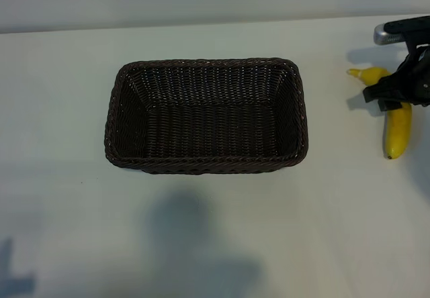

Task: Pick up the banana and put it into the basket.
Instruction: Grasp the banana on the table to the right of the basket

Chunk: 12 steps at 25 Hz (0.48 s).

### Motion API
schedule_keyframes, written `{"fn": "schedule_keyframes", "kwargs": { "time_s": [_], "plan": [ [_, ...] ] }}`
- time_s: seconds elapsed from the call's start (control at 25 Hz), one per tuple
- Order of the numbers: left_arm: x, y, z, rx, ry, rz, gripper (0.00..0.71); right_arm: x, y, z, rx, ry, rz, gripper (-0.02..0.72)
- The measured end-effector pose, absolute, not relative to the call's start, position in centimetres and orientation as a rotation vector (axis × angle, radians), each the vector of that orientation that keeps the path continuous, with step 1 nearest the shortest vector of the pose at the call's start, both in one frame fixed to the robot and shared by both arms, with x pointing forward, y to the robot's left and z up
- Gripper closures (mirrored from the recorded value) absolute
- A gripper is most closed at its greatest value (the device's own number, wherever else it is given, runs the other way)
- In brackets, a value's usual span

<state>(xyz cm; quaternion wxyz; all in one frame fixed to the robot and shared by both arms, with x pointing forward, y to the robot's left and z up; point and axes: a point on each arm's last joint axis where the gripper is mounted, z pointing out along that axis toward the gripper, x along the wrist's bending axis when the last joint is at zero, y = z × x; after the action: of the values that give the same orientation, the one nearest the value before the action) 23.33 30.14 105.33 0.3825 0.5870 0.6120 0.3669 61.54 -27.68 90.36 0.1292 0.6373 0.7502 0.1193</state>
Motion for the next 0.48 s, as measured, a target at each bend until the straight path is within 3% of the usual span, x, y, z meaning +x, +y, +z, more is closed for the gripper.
{"fn": "schedule_keyframes", "kwargs": {
  "time_s": [0.24, 0.44, 0.48],
  "plan": [
    [23.33, 30.14, 105.33, 1.496, 1.562, 0.935, 0.203, 61.83, -27.81, 89.14, 1.850, 2.173, 0.328, 0.141],
    [23.33, 30.14, 105.33, 1.496, 1.562, 0.935, 0.203, 61.92, -27.90, 89.08, 1.871, 2.142, 0.328, 0.278],
    [23.33, 30.14, 105.33, 1.496, 1.562, 0.935, 0.203, 61.92, -27.93, 89.08, 1.866, 2.142, 0.324, 0.278]
  ]
}}
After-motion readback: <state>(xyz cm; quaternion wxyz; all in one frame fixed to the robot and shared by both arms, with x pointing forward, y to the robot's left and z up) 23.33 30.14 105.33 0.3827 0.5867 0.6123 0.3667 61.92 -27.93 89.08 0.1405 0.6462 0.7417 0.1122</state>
